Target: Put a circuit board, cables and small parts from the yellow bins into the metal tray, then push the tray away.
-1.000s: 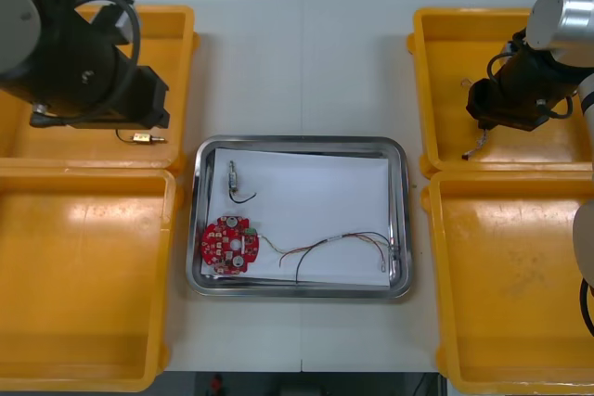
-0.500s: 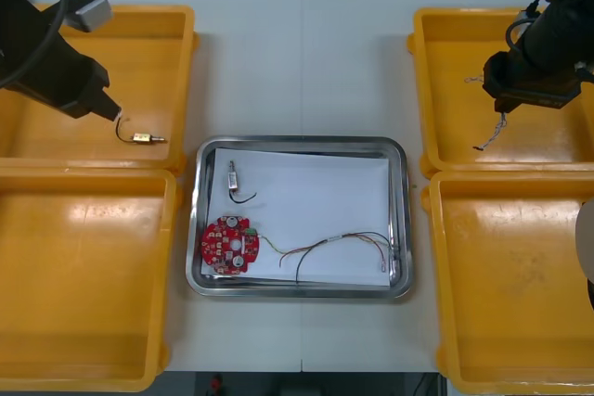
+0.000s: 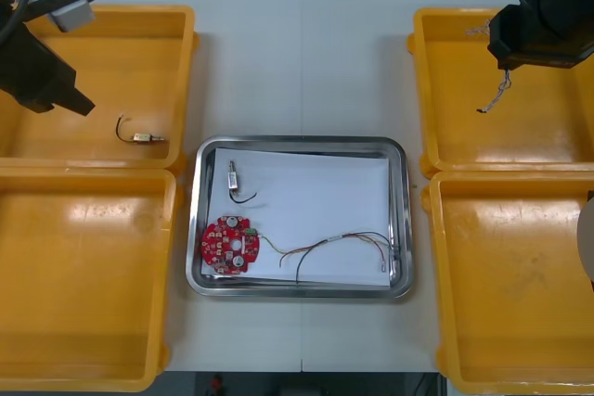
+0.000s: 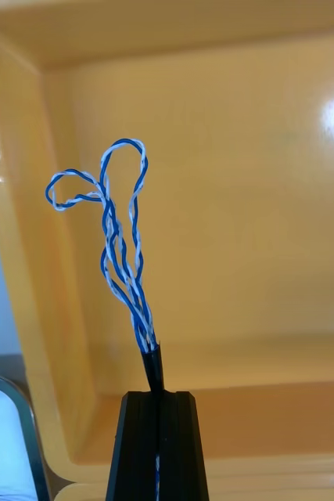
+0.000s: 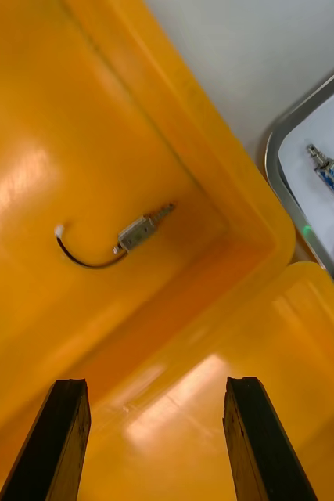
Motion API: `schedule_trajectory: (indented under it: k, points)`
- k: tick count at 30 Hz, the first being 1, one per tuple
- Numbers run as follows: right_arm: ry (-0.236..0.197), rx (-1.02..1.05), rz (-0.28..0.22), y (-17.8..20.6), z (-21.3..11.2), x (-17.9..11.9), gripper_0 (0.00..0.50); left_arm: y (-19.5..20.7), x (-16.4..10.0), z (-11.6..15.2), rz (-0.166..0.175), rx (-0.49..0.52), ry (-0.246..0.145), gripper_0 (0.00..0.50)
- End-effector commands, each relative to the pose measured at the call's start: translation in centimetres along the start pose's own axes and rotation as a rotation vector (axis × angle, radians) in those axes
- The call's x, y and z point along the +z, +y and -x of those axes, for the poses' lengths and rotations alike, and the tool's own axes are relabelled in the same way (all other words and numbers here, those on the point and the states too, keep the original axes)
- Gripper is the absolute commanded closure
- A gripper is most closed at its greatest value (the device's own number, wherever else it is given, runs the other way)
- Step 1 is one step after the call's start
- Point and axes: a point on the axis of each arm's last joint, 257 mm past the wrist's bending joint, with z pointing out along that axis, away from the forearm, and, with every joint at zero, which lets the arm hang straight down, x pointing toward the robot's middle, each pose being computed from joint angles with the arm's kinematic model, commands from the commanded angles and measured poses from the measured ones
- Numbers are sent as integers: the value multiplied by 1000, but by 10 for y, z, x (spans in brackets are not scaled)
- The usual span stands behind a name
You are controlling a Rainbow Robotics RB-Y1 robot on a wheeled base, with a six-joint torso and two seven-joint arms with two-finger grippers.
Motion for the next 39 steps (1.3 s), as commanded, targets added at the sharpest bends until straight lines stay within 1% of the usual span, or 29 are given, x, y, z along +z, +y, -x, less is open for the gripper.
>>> schedule_trajectory:
  k: [1,5,10,13,17,21,23,24,27,29,33,36,39]
  points:
    - [-103,11,10,0,17,-32,500,26,-11,21,75,108,-57,0]
    - [-122,-40,29,11,5,-33,500,35,9,26,93,213,-79,0]
    - [-148,-138,55,32,-8,-38,500,43,33,24,103,323,-83,0]
    - [-154,-203,74,47,-17,-41,500,45,43,21,100,369,-80,0]
    - [-160,-330,97,74,-35,-44,500,49,55,20,105,436,-90,0]
    - [-166,-495,134,108,-57,-49,500,51,69,20,115,502,-98,0]
    - [-169,-612,132,123,-69,-48,500,51,76,20,115,514,-106,0]
    - [-169,-676,127,129,-75,-47,500,48,79,20,109,516,-111,0]
    - [-162,-800,115,142,-88,-42,500,43,86,21,95,512,-124,0]
    - [-146,-895,114,150,-98,-37,500,40,95,20,82,503,-136,0]
    - [-120,-1016,114,157,-114,-27,500,38,106,19,84,506,-147,0]
    - [-95,-1104,109,160,-128,-16,500,39,108,17,84,507,-142,0]
    - [-77,-1182,89,160,-137,-7,500,40,110,15,85,508,-137,0]
